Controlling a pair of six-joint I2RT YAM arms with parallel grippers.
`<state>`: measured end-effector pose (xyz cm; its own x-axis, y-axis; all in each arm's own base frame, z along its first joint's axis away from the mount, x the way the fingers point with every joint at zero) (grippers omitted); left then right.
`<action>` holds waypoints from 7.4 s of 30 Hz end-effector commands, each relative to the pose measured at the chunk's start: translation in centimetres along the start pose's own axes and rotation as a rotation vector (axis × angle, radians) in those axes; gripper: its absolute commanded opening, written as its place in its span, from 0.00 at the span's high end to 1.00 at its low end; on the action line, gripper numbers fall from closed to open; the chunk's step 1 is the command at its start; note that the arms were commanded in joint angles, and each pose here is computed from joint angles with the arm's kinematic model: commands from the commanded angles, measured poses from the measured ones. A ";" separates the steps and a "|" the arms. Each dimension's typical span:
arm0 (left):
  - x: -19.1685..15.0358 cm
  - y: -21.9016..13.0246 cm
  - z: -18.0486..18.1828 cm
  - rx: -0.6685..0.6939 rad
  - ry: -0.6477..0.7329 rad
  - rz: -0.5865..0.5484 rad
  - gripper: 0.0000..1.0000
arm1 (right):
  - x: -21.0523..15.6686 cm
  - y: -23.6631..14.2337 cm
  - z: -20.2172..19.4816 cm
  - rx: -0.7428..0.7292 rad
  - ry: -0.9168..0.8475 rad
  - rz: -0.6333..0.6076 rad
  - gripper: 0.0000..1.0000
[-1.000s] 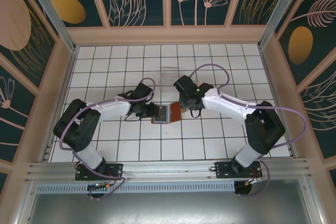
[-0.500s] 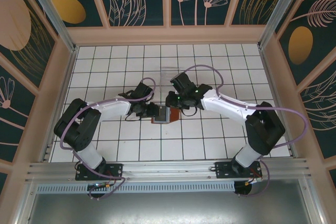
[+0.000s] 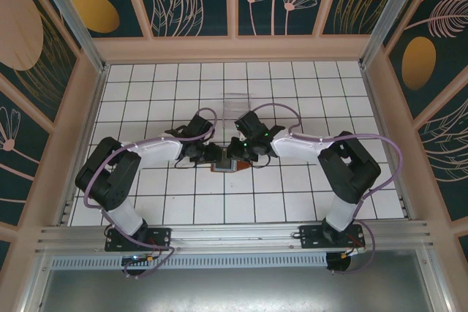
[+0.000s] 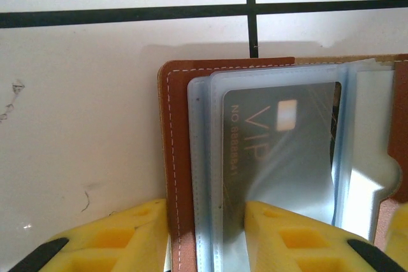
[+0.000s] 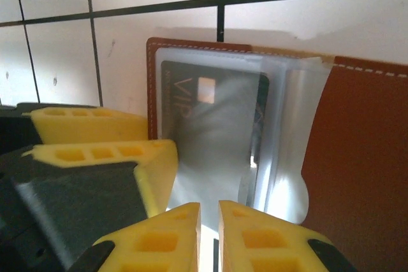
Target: Take the credit cards out of the card holder
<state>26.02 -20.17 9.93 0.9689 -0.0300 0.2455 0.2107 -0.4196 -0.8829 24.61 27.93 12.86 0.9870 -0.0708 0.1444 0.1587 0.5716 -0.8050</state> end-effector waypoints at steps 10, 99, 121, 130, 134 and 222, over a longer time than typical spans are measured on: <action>-2.1 1.0 1.9 0.102 -0.020 0.094 0.63 | -0.5 2.4 -4.3 -0.072 0.067 0.032 0.85; -3.9 0.8 0.2 -0.011 0.002 0.120 0.71 | -4.2 -0.8 -3.0 -0.004 0.081 0.030 0.80; -3.8 0.7 0.1 -0.012 0.001 0.117 0.71 | -4.4 0.8 -4.1 -0.050 0.107 0.054 0.74; -3.8 0.6 0.2 -0.004 0.001 0.118 0.71 | -4.4 0.7 -4.8 -0.119 0.111 0.046 0.81; -3.8 0.6 0.2 0.002 0.002 0.116 0.71 | -4.3 0.4 -4.9 -0.141 0.114 0.026 0.86; -3.4 1.1 -0.2 0.025 0.027 0.136 0.71 | -4.5 0.8 -5.5 0.333 0.090 -0.007 0.85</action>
<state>23.82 -21.52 9.93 0.9761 -0.0801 0.2021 0.1430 -0.4635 -0.8745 20.63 23.71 8.28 0.9818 -0.1714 0.0818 0.1849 0.7641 -0.6180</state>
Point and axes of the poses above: each hand's point on the last joint's axis, 136 mm out from that joint toward the fingers, its own y axis out along the fingers, its own z axis along the line the jaws close on, x = y × z, the point moved 9 cm from there along -y, back along the fingers, and after that the axes turned 3 degrees about y, right-handed, at the moved point
